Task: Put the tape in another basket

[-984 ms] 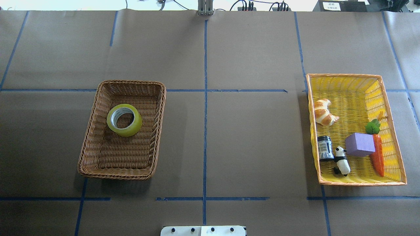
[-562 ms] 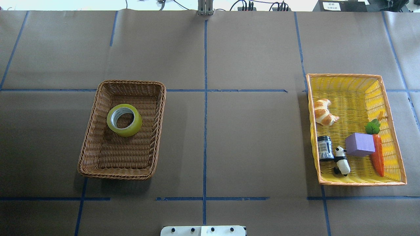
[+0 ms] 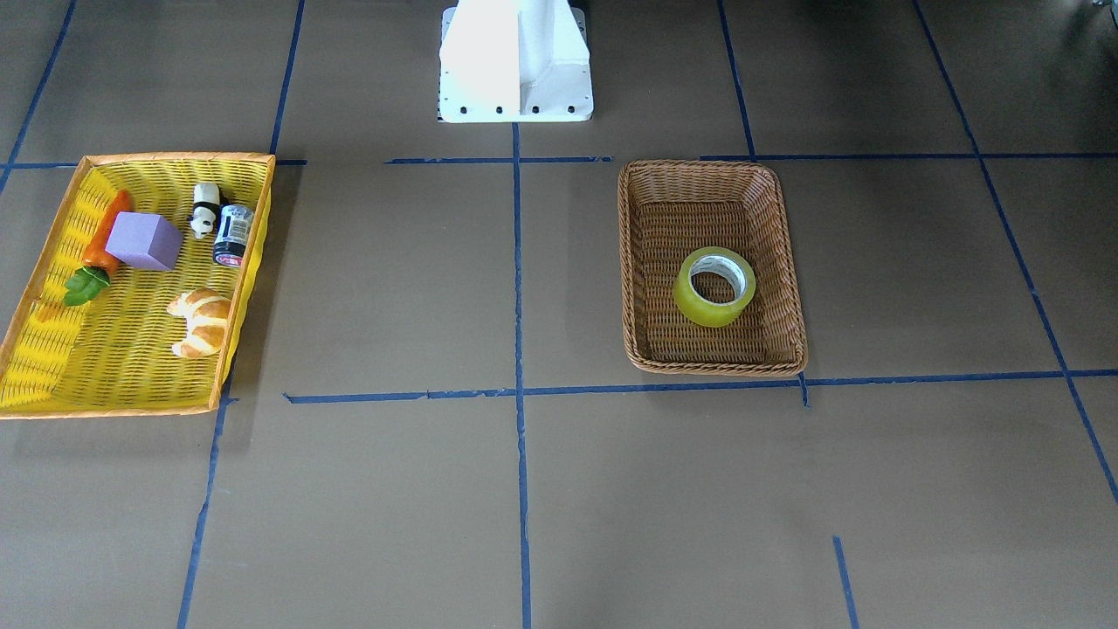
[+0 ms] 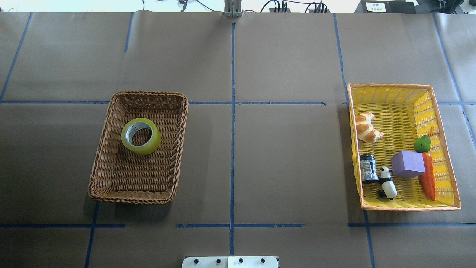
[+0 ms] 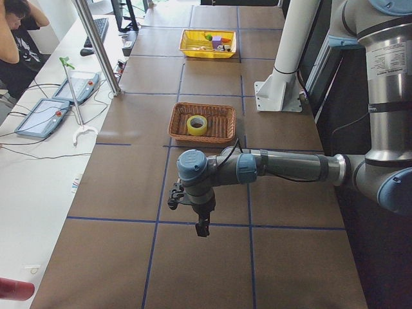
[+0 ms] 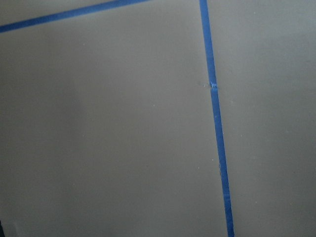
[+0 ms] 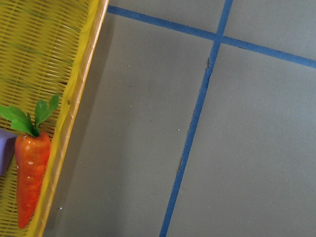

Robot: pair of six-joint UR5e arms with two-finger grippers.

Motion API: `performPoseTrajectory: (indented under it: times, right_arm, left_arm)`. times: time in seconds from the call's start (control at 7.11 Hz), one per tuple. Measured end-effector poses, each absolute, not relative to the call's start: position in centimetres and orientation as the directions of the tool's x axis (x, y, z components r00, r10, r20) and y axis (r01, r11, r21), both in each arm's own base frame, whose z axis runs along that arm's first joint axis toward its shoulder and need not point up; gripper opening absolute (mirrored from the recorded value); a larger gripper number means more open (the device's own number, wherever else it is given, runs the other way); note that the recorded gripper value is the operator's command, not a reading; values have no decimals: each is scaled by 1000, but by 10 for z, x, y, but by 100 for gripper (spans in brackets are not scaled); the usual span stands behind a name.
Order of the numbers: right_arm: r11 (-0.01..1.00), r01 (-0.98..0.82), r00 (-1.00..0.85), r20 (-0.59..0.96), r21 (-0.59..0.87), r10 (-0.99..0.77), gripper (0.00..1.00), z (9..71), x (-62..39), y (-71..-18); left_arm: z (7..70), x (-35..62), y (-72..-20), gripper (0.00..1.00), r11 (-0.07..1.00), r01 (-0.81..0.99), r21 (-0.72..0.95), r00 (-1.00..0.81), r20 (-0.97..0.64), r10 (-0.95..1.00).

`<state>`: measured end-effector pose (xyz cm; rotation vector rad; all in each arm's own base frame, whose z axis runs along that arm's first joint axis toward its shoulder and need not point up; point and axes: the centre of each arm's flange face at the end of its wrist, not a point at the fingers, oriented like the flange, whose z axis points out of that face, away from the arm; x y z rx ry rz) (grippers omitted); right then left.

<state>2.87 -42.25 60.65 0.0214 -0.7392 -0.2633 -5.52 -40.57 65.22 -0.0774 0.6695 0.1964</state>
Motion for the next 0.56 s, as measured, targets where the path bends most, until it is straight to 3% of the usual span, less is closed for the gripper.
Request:
performPoseTrajectory:
  times: [0.56]
  right_arm:
    - [967, 229, 706, 665, 111, -244, 100, 607, 29, -423]
  left_arm:
    - [652, -55, -405, 100, 978, -207, -3, 766, -623, 160]
